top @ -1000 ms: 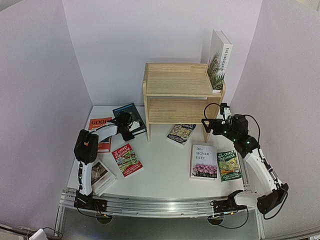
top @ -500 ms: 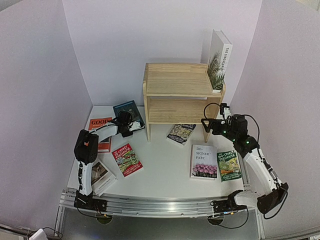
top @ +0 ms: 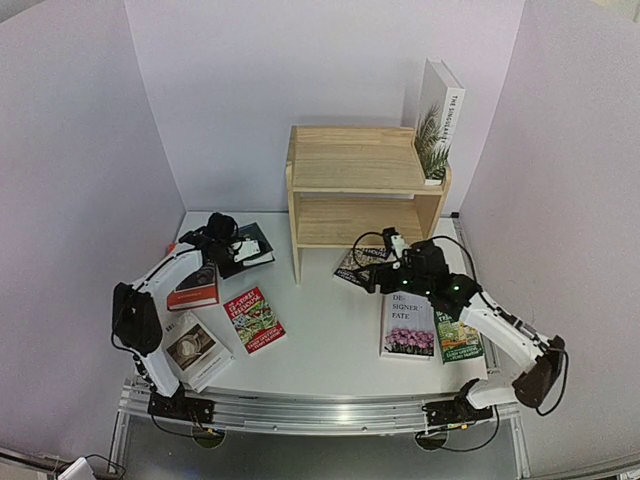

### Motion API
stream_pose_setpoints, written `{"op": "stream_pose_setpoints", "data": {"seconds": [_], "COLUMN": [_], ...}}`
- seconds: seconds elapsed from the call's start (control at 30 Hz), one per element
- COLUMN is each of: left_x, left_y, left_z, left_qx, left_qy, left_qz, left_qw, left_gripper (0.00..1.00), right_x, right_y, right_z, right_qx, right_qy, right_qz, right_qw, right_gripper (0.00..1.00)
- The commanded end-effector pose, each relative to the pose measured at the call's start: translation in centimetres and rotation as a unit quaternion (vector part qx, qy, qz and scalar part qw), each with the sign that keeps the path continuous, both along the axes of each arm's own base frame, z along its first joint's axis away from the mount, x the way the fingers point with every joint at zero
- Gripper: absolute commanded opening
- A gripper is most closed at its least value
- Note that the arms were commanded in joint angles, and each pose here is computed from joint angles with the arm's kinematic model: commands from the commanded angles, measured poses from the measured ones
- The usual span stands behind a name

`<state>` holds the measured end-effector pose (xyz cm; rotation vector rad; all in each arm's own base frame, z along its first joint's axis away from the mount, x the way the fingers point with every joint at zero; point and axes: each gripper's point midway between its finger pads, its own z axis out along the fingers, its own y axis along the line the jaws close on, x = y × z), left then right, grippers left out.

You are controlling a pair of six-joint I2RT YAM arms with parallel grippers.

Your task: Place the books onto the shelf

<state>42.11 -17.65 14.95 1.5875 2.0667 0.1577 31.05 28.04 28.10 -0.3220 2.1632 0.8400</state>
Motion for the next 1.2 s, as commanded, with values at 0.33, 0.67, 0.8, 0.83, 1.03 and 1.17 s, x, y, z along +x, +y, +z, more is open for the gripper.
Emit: {"op": "stream_pose_setpoints", "data": {"seconds": [0.33,0.67,0.8,0.83,1.03,1.17], "left_x": [-23.3,-25.3,-26.1,-26.3,-26.9,-27.2], "left_y": [-0.3,-0.2,-0.3,-0.3,-0.4,-0.5], "left_z": [-0.9,-4.1,-5.1,-5.3,-6.3,-6.2], "left_qx": [-0.013,0.014,0.015,0.015,0.014,0.008], "left_qy": [0.159,0.140,0.143,0.143,0.148,0.150], "left_qz": [-0.111,-0.164,-0.193,-0.199,-0.227,-0.233], "left_qw": [0.981,0.976,0.970,0.969,0.963,0.961], "left_gripper": [0.00,0.00,0.00,0.00,0.03,0.07], "right_x": [-2.7,-3.3,-2.7,-2.5,-1.1,-0.4], "right_y": [18.0,25.6,28.2,28.7,31.4,31.4], "right_z": [-8.8,-16.9,-18.9,-19.3,-20.3,-21.3], "right_qx": [0.063,0.122,0.157,0.163,0.206,0.204], "right_qy": [0.296,0.417,0.434,0.435,0.431,0.410], "right_qz": [0.057,0.073,0.098,0.105,0.125,0.122], "right_qw": [0.951,0.898,0.882,0.879,0.870,0.881], "right_gripper": [0.94,0.96,0.96,0.96,0.92,0.85]}}
